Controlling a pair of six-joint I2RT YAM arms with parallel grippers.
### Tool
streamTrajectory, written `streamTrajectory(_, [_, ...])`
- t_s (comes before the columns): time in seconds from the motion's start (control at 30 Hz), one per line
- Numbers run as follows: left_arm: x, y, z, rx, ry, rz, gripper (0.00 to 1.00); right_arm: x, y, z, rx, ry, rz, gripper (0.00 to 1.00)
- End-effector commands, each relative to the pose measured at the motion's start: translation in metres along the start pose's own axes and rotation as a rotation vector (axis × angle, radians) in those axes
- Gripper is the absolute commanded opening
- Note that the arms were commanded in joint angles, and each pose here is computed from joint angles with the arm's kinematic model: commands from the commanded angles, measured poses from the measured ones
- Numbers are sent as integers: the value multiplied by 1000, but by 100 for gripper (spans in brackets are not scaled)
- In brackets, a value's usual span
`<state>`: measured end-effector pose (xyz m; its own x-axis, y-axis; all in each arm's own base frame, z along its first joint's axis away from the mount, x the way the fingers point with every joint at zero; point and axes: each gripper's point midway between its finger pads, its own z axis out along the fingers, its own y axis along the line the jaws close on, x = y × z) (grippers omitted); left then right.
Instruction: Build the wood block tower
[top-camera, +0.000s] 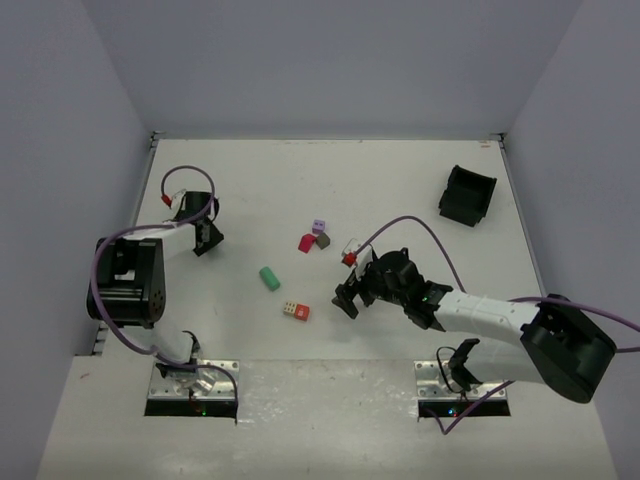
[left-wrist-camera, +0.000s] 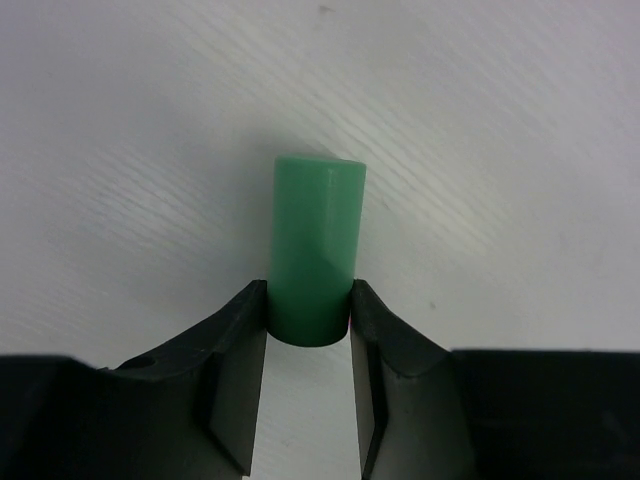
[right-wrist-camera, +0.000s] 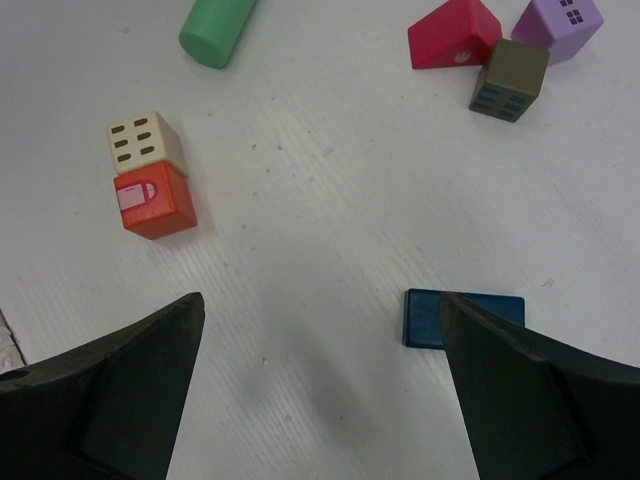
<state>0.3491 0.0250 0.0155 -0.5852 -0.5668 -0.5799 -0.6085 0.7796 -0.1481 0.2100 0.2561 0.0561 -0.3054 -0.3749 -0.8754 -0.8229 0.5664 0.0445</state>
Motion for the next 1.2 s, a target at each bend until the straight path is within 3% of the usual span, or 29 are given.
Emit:
streamTrajectory(0.0, [-15,-110,-98,597,-199,283,0,-36,-11,-5,21,-115,137,99])
streamTrajectory(0.1, [28,-158,-188,995,-296,555,0,-45,-15,-12,-3,-149,223,99])
streamTrajectory(0.2, [76,-167,-250,1315,-303,742,0,-63,-4,-24,-95,-206,226,99])
streamTrajectory(0.37, [129,-149,-308,1666,-225,916,0,-93,21,-47,-228,-304,150,99])
streamTrajectory(0.47, [150,-140,-328,1794,-163,964,0,-110,30,-62,-275,-362,116,99])
streamTrajectory(0.67, [164,-141,-333,1800,-162,983,0,-133,42,-77,-336,-406,89,99])
streamTrajectory(0.97, [167,-147,-328,1773,-157,970,0,-152,60,-72,-495,-376,98,98])
streamTrajectory(1.17, [168,-150,-323,1757,-155,956,0,-158,63,-74,-518,-401,95,88])
